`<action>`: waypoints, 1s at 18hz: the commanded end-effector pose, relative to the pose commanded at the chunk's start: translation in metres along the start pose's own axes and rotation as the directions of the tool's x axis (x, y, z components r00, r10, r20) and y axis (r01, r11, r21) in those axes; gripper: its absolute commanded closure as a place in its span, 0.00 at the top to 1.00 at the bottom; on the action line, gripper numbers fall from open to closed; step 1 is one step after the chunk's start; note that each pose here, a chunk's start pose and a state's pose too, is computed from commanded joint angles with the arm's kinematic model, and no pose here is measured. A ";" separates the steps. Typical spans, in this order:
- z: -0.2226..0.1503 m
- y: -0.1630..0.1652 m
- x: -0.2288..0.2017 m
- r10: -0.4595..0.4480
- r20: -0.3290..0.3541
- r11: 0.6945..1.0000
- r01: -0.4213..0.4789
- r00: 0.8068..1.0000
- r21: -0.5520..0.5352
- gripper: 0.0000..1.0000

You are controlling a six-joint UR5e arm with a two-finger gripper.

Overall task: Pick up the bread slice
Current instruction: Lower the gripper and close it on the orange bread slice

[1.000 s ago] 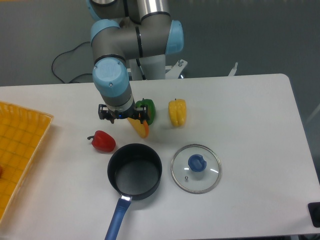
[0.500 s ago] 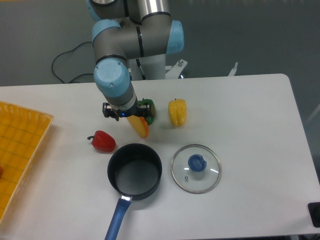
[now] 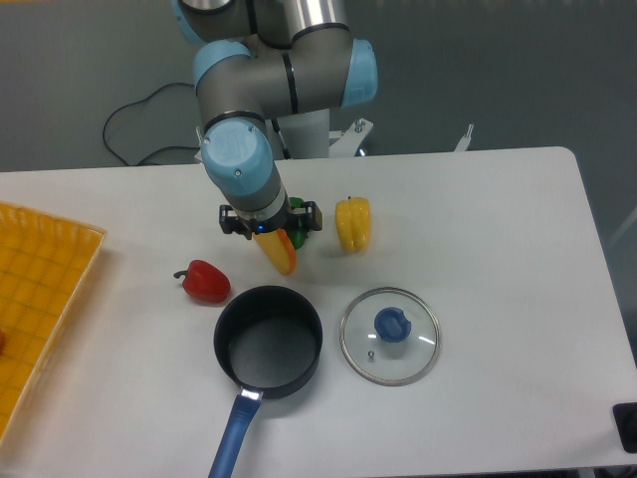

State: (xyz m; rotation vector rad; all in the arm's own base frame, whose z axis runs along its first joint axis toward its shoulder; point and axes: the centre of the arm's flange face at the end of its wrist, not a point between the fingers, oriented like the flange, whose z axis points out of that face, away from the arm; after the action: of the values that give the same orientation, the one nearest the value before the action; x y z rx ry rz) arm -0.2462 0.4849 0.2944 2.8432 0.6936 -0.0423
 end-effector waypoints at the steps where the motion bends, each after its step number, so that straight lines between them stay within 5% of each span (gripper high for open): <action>1: 0.001 -0.001 0.001 0.005 0.000 1.000 -0.005 1.000 -0.001 1.00; 18: 0.029 -0.007 0.007 -0.024 0.024 0.998 0.026 0.999 -0.058 0.96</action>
State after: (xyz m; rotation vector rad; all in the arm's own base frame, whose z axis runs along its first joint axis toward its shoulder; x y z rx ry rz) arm -0.2425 0.4885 0.2641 2.7744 0.7139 -0.0589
